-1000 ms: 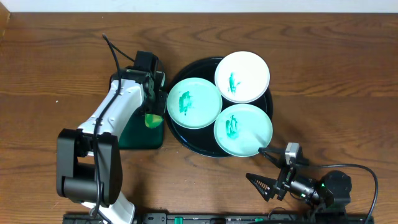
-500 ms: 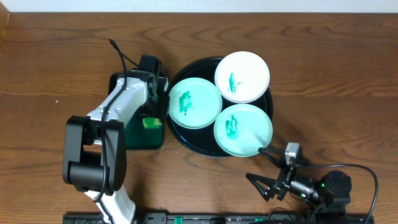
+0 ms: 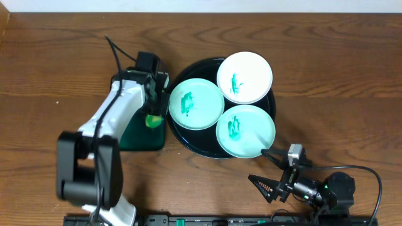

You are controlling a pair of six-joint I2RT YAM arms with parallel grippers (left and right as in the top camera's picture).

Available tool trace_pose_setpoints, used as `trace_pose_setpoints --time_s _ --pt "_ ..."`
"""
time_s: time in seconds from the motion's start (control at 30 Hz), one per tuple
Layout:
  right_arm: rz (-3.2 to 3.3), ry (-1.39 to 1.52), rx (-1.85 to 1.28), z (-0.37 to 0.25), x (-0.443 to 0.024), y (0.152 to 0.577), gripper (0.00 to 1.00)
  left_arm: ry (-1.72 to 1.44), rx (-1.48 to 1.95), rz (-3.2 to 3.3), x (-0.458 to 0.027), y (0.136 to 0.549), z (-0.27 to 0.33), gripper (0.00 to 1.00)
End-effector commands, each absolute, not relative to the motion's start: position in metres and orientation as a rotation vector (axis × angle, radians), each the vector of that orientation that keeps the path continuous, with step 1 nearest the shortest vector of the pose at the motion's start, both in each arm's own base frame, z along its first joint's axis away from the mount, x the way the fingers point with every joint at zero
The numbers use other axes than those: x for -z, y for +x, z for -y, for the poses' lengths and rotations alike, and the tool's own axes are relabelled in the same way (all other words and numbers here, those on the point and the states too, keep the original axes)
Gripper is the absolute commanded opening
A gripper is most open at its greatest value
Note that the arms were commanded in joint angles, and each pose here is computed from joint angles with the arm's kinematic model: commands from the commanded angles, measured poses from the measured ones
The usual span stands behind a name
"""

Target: Clean dirty plates on tray and stack at the side

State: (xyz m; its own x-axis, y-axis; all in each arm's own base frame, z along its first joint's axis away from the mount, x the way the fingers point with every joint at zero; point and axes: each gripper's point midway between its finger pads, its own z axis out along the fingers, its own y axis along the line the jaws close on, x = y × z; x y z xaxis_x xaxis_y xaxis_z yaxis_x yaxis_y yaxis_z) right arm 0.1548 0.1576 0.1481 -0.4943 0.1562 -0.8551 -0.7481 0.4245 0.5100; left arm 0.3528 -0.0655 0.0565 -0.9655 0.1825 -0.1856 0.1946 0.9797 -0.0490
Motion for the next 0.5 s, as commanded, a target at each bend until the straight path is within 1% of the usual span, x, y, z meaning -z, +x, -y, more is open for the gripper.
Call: trace_pose_setpoints --time_s 0.0,0.17,0.4,0.47 --pt "-1.752 -0.522 -1.237 -0.159 -0.15 0.152 0.99 0.402 0.155 -2.837 -0.09 0.354 0.07 0.07" --pt "-1.752 -0.522 -1.237 -0.159 -0.15 0.152 0.99 0.441 0.296 -2.792 -0.1 0.354 0.076 0.07" --pt "-1.752 -0.522 -1.237 -0.159 -0.15 0.152 0.99 0.345 0.364 -2.788 -0.101 0.357 0.054 0.08" --pt "-1.752 -0.522 -1.237 -0.159 -0.15 0.152 0.99 0.37 0.42 -2.779 -0.103 0.354 0.058 0.07"
